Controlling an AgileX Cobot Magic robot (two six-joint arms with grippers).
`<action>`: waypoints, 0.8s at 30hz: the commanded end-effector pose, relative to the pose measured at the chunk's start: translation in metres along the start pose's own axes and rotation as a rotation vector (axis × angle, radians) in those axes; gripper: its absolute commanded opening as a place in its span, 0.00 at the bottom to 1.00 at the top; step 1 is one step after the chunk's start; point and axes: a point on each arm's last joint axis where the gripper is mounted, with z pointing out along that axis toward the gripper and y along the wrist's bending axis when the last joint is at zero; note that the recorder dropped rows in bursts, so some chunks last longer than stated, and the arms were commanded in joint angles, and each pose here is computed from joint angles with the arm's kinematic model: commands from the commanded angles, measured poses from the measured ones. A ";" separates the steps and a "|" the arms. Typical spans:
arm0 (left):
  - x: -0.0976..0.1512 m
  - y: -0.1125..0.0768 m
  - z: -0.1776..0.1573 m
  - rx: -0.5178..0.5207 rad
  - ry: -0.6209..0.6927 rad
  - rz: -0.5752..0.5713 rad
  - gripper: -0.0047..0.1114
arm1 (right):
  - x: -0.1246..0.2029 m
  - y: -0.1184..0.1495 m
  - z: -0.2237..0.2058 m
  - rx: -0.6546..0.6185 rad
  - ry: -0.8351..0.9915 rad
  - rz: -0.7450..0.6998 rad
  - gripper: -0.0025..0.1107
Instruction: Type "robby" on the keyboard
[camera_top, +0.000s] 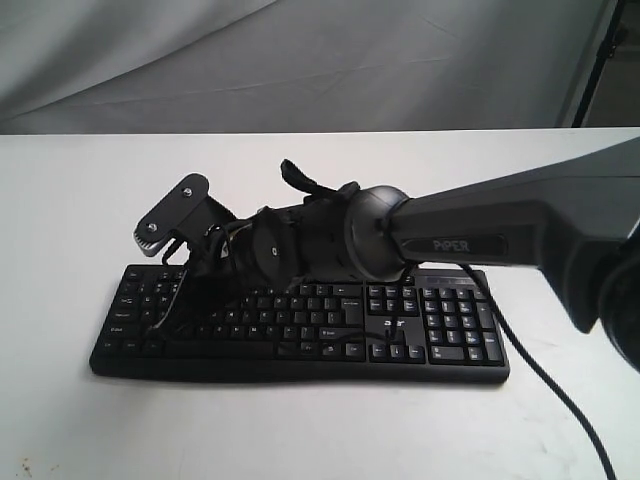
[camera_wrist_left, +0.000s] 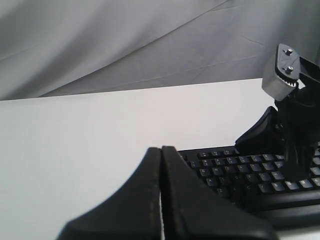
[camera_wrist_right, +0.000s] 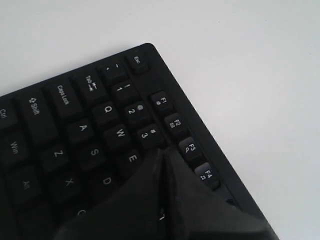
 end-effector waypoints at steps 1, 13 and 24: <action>0.001 0.000 0.000 0.005 -0.007 0.003 0.04 | -0.006 -0.002 0.000 0.023 -0.043 -0.010 0.02; 0.001 0.000 0.000 0.005 -0.007 0.003 0.04 | -0.008 0.009 0.001 0.012 -0.051 -0.041 0.02; 0.001 0.000 0.000 0.005 -0.007 0.003 0.04 | -0.005 0.009 0.001 -0.001 -0.027 -0.048 0.02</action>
